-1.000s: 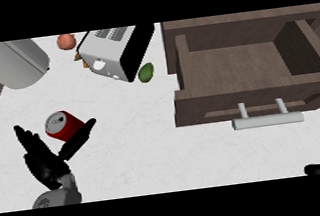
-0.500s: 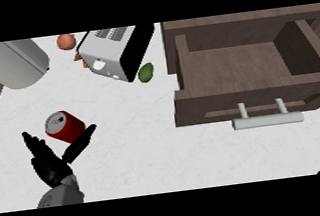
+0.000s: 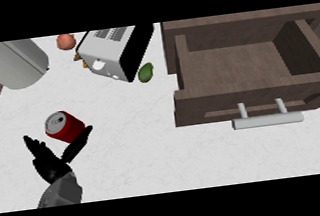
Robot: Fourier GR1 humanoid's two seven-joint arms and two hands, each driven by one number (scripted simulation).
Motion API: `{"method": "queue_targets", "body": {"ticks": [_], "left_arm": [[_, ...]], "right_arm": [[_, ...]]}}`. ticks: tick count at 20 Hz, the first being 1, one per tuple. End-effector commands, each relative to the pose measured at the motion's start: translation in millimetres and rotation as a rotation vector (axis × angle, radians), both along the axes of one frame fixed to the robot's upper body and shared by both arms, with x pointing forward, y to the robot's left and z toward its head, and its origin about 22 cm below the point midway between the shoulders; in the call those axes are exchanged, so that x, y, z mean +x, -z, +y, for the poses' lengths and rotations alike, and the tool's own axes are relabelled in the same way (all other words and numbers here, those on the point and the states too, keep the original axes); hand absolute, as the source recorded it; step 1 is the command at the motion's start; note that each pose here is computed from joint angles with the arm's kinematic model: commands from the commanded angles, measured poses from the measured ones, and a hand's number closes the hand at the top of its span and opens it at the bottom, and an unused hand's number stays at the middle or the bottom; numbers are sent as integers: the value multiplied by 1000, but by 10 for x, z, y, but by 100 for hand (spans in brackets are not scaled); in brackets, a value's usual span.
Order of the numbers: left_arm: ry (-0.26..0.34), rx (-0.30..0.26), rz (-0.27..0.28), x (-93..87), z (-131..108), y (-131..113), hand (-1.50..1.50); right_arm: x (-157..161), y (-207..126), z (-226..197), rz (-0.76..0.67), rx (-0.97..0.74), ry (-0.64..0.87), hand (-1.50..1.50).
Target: Pick up the can, place it into the drawer and close the drawer
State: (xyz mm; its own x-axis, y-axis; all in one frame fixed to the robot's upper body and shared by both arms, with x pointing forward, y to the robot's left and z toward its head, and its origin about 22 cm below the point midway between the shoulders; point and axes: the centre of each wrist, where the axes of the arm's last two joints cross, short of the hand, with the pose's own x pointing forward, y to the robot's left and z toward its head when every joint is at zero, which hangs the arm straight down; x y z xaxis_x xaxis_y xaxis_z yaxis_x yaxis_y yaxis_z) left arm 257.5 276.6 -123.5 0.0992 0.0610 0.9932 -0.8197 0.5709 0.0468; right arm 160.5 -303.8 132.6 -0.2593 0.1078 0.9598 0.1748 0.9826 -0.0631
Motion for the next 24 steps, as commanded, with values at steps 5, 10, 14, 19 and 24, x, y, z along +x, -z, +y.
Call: {"method": "queue_targets", "body": {"ticks": [5, 10, 14, 19, 24], "left_arm": [[41, 34, -36, 258, 130, 1, -150], [136, -2, -37, 287, 328, 19, -150], [179, -34, -75, 410, 215, -32, 150], [233, -21, -133, 433, 312, -63, 150], [348, -20, -161, 654, -2, -174, 150]], "right_arm": [[-83, -109, 0, 7, -20, -18, -150], [45, -124, 52, -12, -5, -6, -150], [18, 11, 145, -8, -5, -9, -150], [105, -89, 228, -28, -9, -11, -150], [-5, -45, -54, -25, -33, -2, -150]]}}
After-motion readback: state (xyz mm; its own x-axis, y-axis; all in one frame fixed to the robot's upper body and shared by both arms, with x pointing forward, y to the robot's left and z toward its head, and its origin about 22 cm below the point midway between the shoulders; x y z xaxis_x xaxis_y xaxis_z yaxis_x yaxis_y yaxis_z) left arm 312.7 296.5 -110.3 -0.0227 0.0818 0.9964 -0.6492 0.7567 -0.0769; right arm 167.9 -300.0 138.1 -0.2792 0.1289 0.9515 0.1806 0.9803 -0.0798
